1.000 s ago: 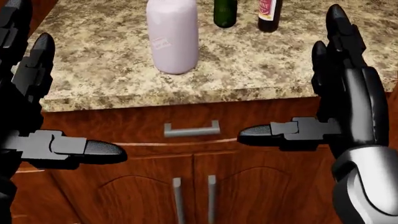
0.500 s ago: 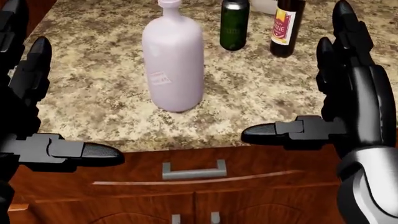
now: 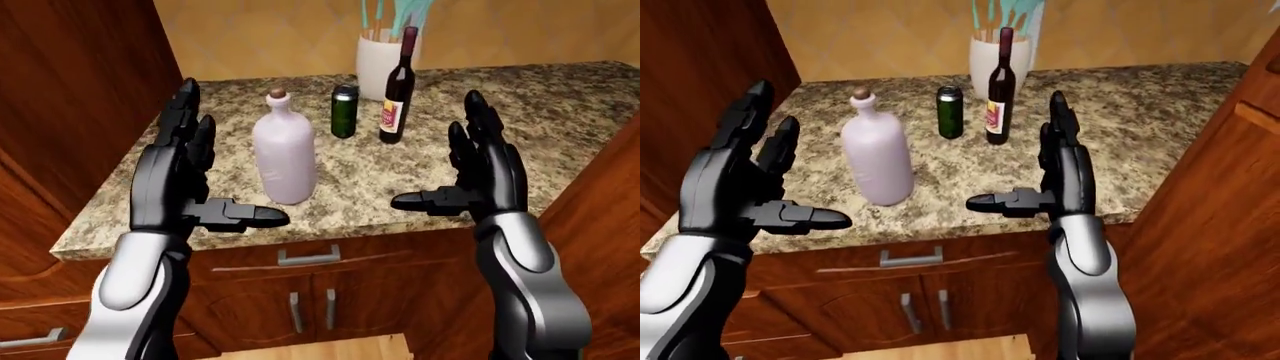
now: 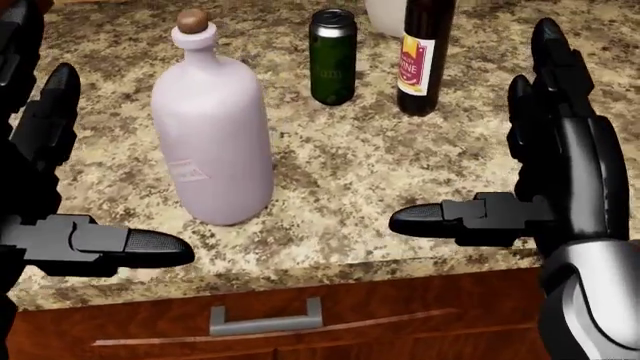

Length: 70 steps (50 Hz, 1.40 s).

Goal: Move the drinks to the dining counter.

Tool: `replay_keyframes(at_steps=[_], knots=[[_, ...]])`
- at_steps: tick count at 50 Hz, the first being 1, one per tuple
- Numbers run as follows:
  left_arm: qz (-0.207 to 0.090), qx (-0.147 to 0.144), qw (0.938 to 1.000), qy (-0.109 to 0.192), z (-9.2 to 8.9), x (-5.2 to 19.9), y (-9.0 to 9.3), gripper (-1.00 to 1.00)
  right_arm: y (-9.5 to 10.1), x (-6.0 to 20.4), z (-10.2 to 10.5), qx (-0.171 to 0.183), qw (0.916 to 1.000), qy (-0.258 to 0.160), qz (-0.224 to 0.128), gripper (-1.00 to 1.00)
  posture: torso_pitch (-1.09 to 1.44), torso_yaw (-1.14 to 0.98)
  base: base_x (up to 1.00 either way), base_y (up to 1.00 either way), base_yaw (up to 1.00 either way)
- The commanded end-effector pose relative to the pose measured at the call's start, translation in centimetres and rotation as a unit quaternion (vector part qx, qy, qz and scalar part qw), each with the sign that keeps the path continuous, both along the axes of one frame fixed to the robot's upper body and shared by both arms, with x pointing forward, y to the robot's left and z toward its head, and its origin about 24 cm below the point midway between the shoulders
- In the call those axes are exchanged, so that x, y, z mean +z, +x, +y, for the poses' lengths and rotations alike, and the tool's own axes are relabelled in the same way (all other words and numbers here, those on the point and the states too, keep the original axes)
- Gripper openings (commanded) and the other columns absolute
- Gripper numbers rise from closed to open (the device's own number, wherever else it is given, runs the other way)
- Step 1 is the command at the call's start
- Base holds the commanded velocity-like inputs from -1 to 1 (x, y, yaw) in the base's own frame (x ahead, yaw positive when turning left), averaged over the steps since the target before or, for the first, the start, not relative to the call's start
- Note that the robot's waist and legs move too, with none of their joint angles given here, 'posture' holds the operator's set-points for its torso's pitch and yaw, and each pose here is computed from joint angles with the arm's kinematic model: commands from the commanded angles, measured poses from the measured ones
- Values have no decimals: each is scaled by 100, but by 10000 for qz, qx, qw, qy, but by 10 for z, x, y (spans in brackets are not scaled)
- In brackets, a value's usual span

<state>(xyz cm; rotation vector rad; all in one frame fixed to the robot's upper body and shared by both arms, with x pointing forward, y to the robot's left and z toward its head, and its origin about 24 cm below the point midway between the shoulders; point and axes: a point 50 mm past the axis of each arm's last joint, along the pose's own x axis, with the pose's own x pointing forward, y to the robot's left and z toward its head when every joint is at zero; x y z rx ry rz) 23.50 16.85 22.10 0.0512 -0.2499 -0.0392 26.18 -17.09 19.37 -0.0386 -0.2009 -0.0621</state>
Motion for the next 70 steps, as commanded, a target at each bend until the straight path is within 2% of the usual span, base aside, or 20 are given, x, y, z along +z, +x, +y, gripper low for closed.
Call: replay_keyframes(at_steps=[1, 21, 26, 38, 45, 56, 70], knots=[[-435, 73, 9990, 39, 1, 13, -6, 100, -5, 18, 5, 142, 9986, -28, -515, 100, 0, 0, 9, 0, 0], [-459, 56, 9989, 43, 1, 13, -7, 100, -5, 18, -1, 7, 9984, 46, -561, 100, 0, 0, 9, 0, 0], [-479, 48, 9988, 50, 0, 15, -9, 100, 1, 27, -8, -142, 9981, 5, -596, 100, 0, 0, 0, 0, 0], [-467, -63, 9989, 43, -2, 10, -25, 100, 13, 43, -17, -452, 9971, -5, -617, 100, 0, 0, 0, 0, 0], [-476, -62, 9988, 35, -2, 9, -28, 100, 37, 52, -17, -548, 9969, -40, -564, 100, 0, 0, 0, 0, 0], [-497, -79, 9987, 45, -3, 11, -28, 100, 79, 49, -11, -665, 9969, -207, -370, 100, 0, 0, 0, 0, 0], [-528, -94, 9985, 47, -3, 15, -28, 100, 112, 35, -8, -683, 9970, -361, -73, 100, 0, 0, 0, 0, 0]])
